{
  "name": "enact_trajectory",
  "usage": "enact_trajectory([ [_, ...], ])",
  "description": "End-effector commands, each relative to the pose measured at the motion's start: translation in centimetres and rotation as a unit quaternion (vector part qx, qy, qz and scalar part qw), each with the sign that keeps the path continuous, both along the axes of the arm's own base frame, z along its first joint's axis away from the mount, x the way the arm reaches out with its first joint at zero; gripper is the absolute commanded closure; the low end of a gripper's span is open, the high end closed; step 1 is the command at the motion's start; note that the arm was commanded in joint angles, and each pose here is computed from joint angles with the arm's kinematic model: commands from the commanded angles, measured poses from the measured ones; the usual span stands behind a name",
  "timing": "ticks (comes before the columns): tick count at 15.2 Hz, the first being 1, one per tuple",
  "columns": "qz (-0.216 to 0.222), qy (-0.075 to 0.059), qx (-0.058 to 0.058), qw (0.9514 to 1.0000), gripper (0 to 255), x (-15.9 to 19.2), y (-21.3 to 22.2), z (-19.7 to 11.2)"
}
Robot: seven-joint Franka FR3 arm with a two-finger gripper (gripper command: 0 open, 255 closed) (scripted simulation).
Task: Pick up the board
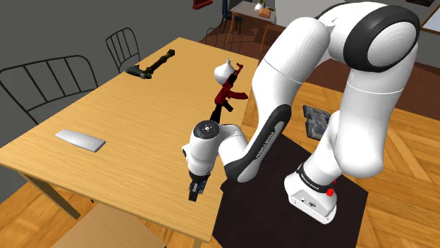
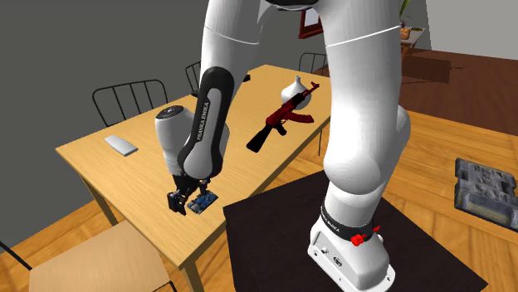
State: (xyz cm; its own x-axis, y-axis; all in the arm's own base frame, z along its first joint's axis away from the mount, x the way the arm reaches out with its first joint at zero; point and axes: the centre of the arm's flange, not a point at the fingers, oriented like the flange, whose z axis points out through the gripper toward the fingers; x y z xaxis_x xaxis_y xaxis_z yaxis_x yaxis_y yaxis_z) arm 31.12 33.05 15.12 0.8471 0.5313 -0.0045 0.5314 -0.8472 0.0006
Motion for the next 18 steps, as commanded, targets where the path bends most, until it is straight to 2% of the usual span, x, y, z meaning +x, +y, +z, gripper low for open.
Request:
enact_trajectory([
  [1, 0.000, 0.000, 0.000, 1.0000, 255, 0.0, 0.0, -0.2],
  [10, 0.000, 0.000, 0.000, 1.0000, 255, 0.0, 0.0, -0.2],
  [18, 0.000, 0.000, 0.000, 1.0000, 255, 0.0, 0.0, 4.0],
])
